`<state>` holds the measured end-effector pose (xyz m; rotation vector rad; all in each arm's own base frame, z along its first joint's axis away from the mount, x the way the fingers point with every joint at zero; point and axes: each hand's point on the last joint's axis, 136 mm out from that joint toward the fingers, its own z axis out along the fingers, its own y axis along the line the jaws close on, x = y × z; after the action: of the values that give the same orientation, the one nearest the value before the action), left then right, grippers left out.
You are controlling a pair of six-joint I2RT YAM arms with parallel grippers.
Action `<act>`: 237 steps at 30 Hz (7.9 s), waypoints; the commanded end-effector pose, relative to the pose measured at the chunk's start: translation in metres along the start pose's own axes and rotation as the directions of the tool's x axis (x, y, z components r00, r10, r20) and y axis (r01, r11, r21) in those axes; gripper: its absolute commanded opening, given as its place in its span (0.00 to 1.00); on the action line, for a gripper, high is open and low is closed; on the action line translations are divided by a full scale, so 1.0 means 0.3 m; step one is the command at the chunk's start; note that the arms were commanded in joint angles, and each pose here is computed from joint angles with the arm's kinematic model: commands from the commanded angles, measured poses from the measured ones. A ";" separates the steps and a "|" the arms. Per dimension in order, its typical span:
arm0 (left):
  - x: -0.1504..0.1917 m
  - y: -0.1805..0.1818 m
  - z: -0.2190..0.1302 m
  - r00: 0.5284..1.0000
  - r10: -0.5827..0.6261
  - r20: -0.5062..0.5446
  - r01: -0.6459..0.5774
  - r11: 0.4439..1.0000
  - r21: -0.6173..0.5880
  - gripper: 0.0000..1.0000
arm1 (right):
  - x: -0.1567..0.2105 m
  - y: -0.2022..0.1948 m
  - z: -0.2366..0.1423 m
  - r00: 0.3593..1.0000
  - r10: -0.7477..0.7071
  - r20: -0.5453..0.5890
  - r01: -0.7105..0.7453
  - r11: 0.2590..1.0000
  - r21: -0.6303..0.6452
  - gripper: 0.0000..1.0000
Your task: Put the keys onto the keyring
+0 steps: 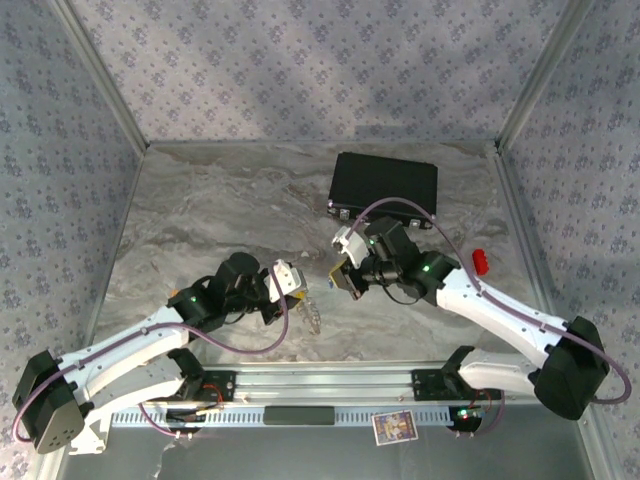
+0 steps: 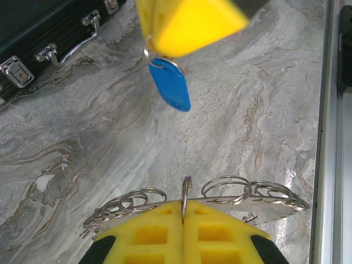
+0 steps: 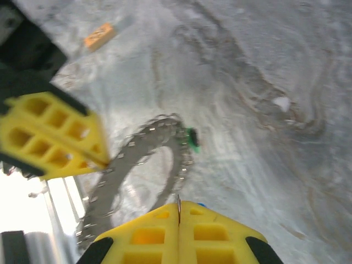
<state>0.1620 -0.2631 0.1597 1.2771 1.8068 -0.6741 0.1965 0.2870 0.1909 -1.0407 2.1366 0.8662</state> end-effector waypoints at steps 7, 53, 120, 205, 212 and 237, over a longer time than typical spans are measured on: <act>-0.102 -0.023 -0.013 0.996 0.011 0.086 -0.014 0.999 0.035 0.00 | 0.060 0.160 0.000 0.993 -0.078 -0.087 0.054 0.967 -0.250 0.00; -0.102 -0.033 -0.038 0.979 0.145 0.142 -0.144 0.989 -0.023 0.00 | 0.042 0.036 0.122 0.987 0.032 -0.154 -0.042 0.997 -0.064 0.00; -0.071 -0.045 -0.010 0.969 0.144 0.200 -0.142 0.990 -0.023 0.22 | 0.042 0.188 0.082 0.764 -0.629 0.146 0.645 0.743 -0.178 0.00; -0.122 -0.067 -0.038 0.936 0.144 0.320 -0.148 0.989 -0.013 0.00 | 0.034 0.151 0.025 0.852 -0.473 0.224 0.505 0.855 -0.115 0.35; -0.123 -0.075 -0.038 0.935 0.143 0.323 -0.152 0.988 0.001 0.00 | 0.022 0.147 0.032 0.844 -0.488 0.223 0.518 0.849 -0.103 0.29; -0.148 -0.087 -0.051 0.926 0.153 0.346 -0.169 0.985 0.016 0.00 | 0.088 0.111 0.070 0.856 -0.500 0.130 0.514 0.850 -0.119 0.00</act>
<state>0.1445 -0.2768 0.1780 1.2603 1.4941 -0.7444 0.1558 0.3109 0.1795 -1.4964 1.5628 0.8366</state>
